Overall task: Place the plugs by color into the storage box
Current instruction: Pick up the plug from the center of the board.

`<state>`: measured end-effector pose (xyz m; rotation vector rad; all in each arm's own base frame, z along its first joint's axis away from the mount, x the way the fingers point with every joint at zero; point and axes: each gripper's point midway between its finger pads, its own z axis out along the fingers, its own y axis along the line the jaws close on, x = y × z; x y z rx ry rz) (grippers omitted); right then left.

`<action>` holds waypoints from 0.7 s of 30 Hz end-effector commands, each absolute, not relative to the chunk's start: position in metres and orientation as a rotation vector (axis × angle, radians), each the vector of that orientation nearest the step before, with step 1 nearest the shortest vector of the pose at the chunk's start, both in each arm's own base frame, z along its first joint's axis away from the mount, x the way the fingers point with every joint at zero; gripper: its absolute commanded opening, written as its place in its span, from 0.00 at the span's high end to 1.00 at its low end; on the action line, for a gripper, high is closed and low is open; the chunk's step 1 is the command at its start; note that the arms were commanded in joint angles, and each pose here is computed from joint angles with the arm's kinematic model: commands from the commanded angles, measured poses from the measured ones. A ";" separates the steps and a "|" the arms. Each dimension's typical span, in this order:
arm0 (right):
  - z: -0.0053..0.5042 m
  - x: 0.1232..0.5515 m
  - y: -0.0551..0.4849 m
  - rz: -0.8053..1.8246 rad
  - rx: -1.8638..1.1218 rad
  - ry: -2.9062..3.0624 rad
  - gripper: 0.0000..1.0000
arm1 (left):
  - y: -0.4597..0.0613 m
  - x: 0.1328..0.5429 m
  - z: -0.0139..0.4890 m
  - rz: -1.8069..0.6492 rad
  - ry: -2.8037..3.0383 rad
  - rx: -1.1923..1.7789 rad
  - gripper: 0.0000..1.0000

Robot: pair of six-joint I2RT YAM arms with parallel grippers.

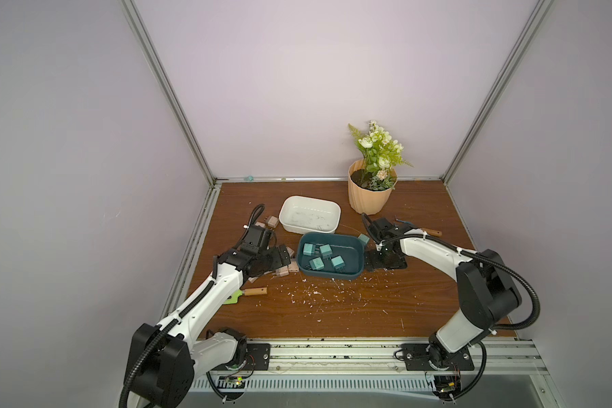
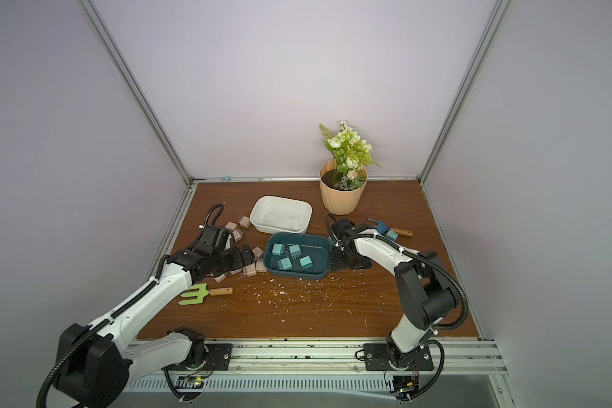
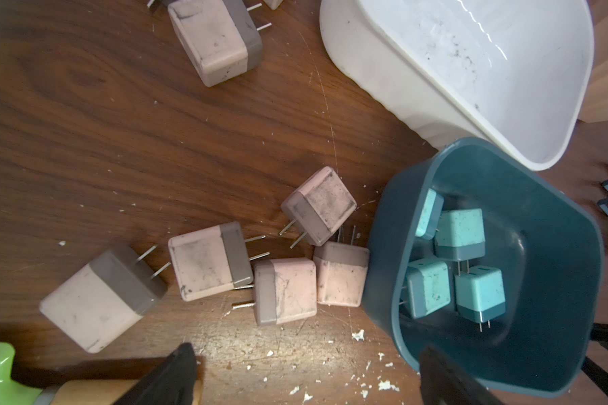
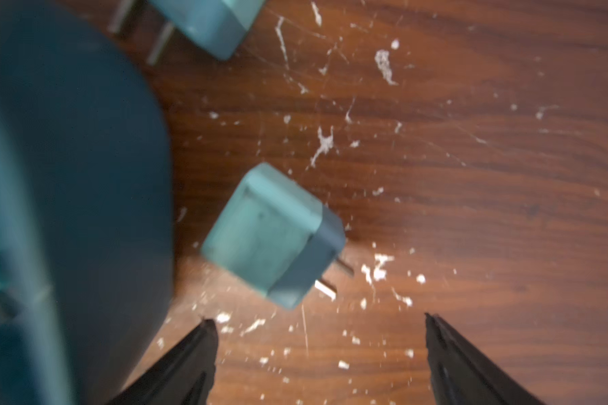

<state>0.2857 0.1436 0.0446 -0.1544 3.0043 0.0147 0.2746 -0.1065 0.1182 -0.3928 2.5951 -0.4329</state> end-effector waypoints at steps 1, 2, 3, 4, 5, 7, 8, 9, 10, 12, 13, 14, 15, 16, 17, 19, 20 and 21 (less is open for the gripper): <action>0.051 0.312 0.150 0.025 -0.218 2.942 0.05 | -0.106 0.272 0.126 -0.430 2.587 -0.395 0.00; 0.049 0.315 0.150 0.026 -0.223 2.944 0.05 | -0.105 0.272 0.125 -0.427 2.588 -0.397 0.00; 0.048 0.319 0.151 0.028 -0.228 2.941 0.05 | -0.105 0.271 0.124 -0.423 2.590 -0.397 0.00; 0.046 0.322 0.151 0.033 -0.227 2.942 0.05 | -0.104 0.271 0.124 -0.416 2.591 -0.397 0.00; 0.045 0.325 0.152 0.034 -0.227 2.943 0.06 | -0.103 0.270 0.124 -0.412 2.593 -0.398 0.00; 0.042 0.331 0.151 0.034 -0.227 2.942 0.06 | -0.104 0.271 0.124 -0.415 2.592 -0.397 0.00; 0.041 0.334 0.151 0.035 -0.228 2.942 0.06 | -0.104 0.271 0.124 -0.415 2.591 -0.397 0.00; 0.041 0.337 0.150 0.036 -0.226 2.941 0.06 | -0.104 0.272 0.125 -0.416 2.590 -0.397 0.00; 0.039 0.338 0.149 0.039 -0.223 2.943 0.07 | -0.104 0.272 0.126 -0.416 2.589 -0.397 0.00; 0.038 0.340 0.149 0.053 -0.227 2.943 0.10 | -0.104 0.273 0.125 -0.413 2.592 -0.396 0.00; 0.037 0.340 0.149 0.062 -0.231 2.944 0.12 | -0.104 0.273 0.125 -0.411 2.594 -0.393 0.00; 0.036 0.340 0.150 0.071 -0.234 2.944 0.14 | -0.105 0.273 0.124 -0.411 2.597 -0.392 0.00; 0.035 0.338 0.150 0.082 -0.237 2.952 0.19 | -0.105 0.273 0.124 -0.414 2.597 -0.392 0.00; 0.033 0.336 0.151 0.092 -0.237 2.958 0.24 | -0.105 0.273 0.123 -0.412 2.599 -0.393 0.00; 0.032 0.332 0.152 0.108 -0.234 2.966 0.27 | -0.105 0.273 0.124 -0.412 2.599 -0.393 0.00; 0.031 0.323 0.153 0.153 -0.211 2.977 0.34 | -0.105 0.273 0.122 -0.411 2.601 -0.393 0.00; 0.030 0.320 0.153 0.167 -0.198 2.979 0.36 | -0.105 0.273 0.121 -0.413 2.603 -0.394 0.00; 0.029 0.316 0.153 0.178 -0.183 2.982 0.40 | -0.105 0.273 0.121 -0.413 2.605 -0.392 0.00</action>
